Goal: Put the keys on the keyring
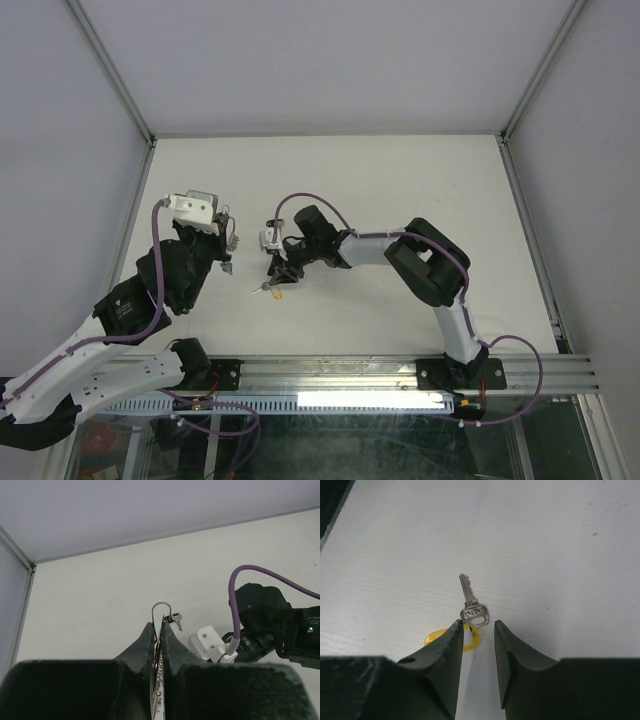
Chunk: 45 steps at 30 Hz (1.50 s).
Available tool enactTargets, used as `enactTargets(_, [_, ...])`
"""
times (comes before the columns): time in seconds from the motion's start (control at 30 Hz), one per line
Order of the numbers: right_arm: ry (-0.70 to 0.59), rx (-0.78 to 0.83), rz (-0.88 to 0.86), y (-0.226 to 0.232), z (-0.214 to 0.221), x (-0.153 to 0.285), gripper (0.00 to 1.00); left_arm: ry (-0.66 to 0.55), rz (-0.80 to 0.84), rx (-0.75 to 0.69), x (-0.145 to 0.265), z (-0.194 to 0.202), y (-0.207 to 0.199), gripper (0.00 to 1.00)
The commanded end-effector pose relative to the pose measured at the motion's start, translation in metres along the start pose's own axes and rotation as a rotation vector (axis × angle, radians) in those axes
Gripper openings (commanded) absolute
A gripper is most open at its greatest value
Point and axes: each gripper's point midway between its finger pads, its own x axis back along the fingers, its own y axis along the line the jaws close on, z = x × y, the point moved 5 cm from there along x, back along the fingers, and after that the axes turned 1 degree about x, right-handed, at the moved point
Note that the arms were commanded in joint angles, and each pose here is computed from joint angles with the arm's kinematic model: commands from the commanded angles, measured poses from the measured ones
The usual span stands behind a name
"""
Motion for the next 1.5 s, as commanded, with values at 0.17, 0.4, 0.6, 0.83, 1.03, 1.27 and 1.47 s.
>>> enactTargets(0.17, [0.031, 0.018, -0.001, -0.011, -0.008, 0.000, 0.32, -0.049, -0.006, 0.045, 0.002, -0.018, 0.002, 0.00])
enactTargets(0.4, [0.050, 0.006, -0.013, -0.012, -0.006, -0.003, 0.28, -0.051, -0.011, 0.047, 0.003, -0.017, 0.004, 0.00])
enactTargets(0.6, [0.068, 0.007, -0.035, -0.011, -0.006, -0.007, 0.27, -0.053, -0.015, 0.044, 0.004, -0.017, 0.006, 0.00])
enactTargets(0.83, [0.094, 0.000, -0.059, -0.008, -0.004, -0.011, 0.25, -0.052, -0.018, 0.041, 0.004, -0.015, 0.007, 0.00])
enactTargets(1.03, [0.105, -0.007, -0.074, -0.006, -0.003, -0.014, 0.13, -0.058, -0.022, 0.047, 0.006, -0.016, 0.009, 0.00])
enactTargets(1.27, [0.090, 0.025, -0.071, -0.002, -0.015, -0.004, 0.00, -0.066, -0.023, 0.056, 0.007, -0.018, 0.010, 0.00])
enactTargets(1.47, [0.052, 0.046, 0.007, 0.006, -0.051, 0.037, 0.00, -0.067, 0.028, 0.061, 0.005, -0.021, 0.002, 0.00])
